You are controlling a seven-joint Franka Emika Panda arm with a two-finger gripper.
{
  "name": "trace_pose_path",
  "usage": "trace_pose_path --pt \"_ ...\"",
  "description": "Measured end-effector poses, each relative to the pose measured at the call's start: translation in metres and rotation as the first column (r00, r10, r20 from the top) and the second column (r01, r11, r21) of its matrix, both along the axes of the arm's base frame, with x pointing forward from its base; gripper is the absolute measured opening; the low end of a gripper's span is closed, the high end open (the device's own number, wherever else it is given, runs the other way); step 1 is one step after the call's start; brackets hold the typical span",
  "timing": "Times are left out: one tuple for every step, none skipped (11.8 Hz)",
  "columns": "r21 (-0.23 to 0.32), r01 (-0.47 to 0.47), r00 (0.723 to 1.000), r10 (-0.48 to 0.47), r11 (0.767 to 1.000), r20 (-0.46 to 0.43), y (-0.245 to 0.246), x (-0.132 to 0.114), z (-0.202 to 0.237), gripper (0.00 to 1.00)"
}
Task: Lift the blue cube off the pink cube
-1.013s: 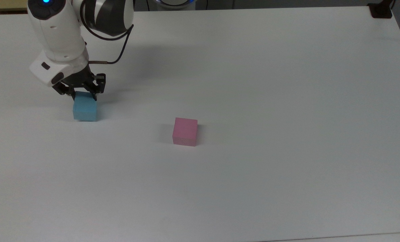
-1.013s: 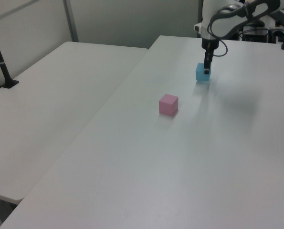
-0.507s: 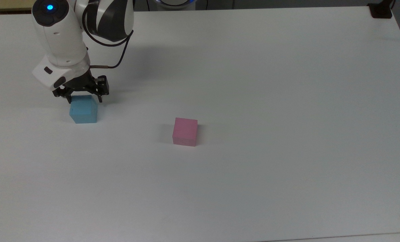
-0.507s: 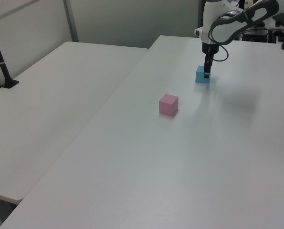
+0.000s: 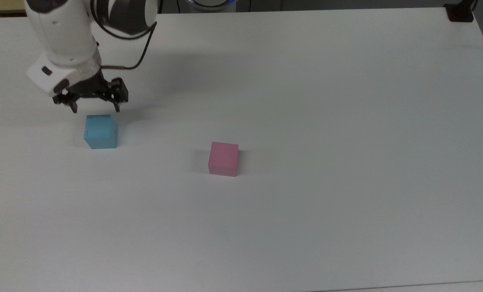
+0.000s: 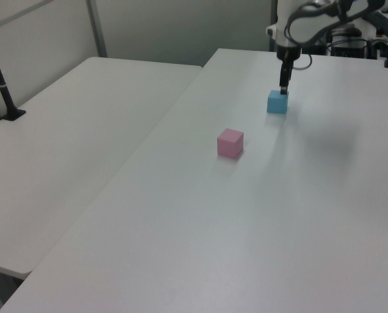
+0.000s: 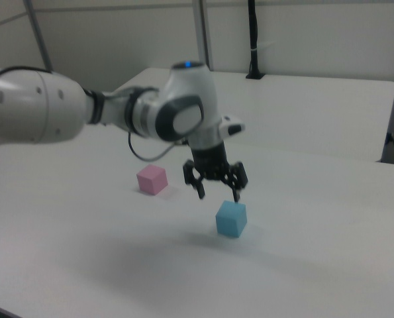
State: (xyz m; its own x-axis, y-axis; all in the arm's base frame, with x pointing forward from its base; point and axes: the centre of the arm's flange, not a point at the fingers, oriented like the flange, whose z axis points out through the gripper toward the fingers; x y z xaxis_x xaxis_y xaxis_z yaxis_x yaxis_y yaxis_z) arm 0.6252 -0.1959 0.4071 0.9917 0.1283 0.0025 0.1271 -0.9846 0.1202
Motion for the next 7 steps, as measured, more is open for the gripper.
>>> trace_pose_path --pt "0.019 0.017 1.0 -0.016 1.0 -0.016 0.01 -0.002 0.047 1.0" --pt "0.038 0.031 0.999 -0.03 0.999 -0.021 0.021 -0.005 0.079 1.0" --pt "0.058 0.06 0.998 -0.058 0.997 -0.028 0.042 -0.011 0.124 1.0" --pt "0.066 0.107 0.994 -0.104 0.992 -0.04 0.066 -0.02 0.161 1.0" --pt "0.067 0.161 0.986 -0.157 0.985 -0.051 0.09 -0.026 0.184 1.0" --pt "0.064 0.199 0.979 -0.195 0.978 -0.055 0.113 -0.031 0.197 1.0" --pt "0.063 0.222 0.974 -0.219 0.973 -0.054 0.135 -0.035 0.207 1.0"
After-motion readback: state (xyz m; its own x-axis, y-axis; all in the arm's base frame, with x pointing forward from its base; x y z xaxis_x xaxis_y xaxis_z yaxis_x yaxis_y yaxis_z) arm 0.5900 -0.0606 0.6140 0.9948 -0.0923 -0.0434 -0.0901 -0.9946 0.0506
